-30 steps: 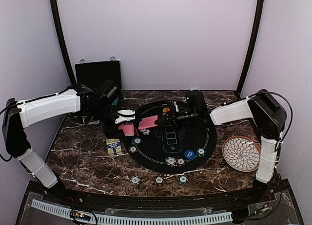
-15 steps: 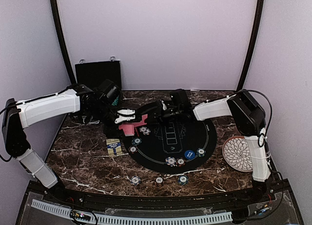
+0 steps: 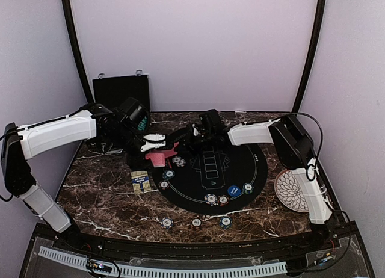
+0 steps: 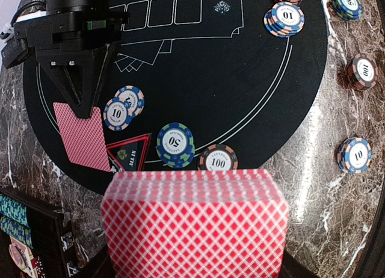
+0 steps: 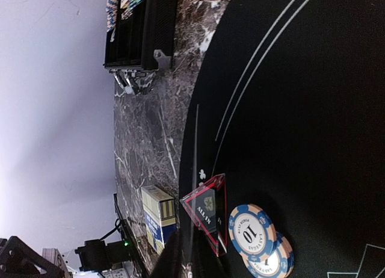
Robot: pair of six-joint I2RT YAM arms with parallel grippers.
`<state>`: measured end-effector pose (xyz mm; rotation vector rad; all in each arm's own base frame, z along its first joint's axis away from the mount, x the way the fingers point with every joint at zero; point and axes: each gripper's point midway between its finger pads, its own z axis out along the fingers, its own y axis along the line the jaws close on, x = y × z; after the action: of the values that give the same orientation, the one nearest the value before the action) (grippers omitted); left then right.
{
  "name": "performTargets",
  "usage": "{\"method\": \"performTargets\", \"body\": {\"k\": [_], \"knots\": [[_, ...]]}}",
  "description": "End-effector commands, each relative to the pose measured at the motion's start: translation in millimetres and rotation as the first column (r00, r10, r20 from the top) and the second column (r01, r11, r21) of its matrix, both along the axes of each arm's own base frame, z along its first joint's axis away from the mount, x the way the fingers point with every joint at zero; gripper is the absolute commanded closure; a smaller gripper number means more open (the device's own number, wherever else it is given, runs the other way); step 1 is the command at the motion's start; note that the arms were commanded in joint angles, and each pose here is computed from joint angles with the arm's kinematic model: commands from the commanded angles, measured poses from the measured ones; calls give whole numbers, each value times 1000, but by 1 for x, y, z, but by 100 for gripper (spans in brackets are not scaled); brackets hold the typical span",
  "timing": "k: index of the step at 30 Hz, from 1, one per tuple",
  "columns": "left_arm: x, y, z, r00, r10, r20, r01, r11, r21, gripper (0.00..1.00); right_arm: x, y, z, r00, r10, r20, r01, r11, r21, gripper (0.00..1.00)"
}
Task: Distribute texas hold em gaming equipment
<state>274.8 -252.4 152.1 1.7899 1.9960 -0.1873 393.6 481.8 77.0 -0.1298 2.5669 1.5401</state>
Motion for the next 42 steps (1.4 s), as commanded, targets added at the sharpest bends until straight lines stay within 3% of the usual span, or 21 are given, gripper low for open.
{"method": "performTargets", "body": {"k": [1, 6, 13, 17, 27, 42], "knots": [[-4, 5, 12, 1000, 7, 24, -6, 1000, -22, 100, 0, 1, -5, 999, 4, 49, 0, 997, -77, 82], [-4, 6, 14, 1000, 7, 30, -6, 1000, -26, 100, 4, -10, 8, 994, -14, 111, 28, 992, -127, 60], [-3, 5, 16, 999, 9, 31, -8, 1000, -30, 100, 5, -31, 36, 979, -54, 198, 88, 982, -167, 42], [-2, 3, 18, 1000, 16, 26, -15, 999, -39, 100, -7, -40, 58, 973, -69, 218, 97, 988, -120, 37], [4, -7, 25, 1000, 23, 19, -21, 998, -67, 100, -69, -38, 113, 991, -38, 131, 11, 979, 203, 27], [12, -15, 34, 999, 35, 12, -34, 995, -91, 100, -105, -11, 133, 993, 45, 112, -77, 948, 308, 22]]}}
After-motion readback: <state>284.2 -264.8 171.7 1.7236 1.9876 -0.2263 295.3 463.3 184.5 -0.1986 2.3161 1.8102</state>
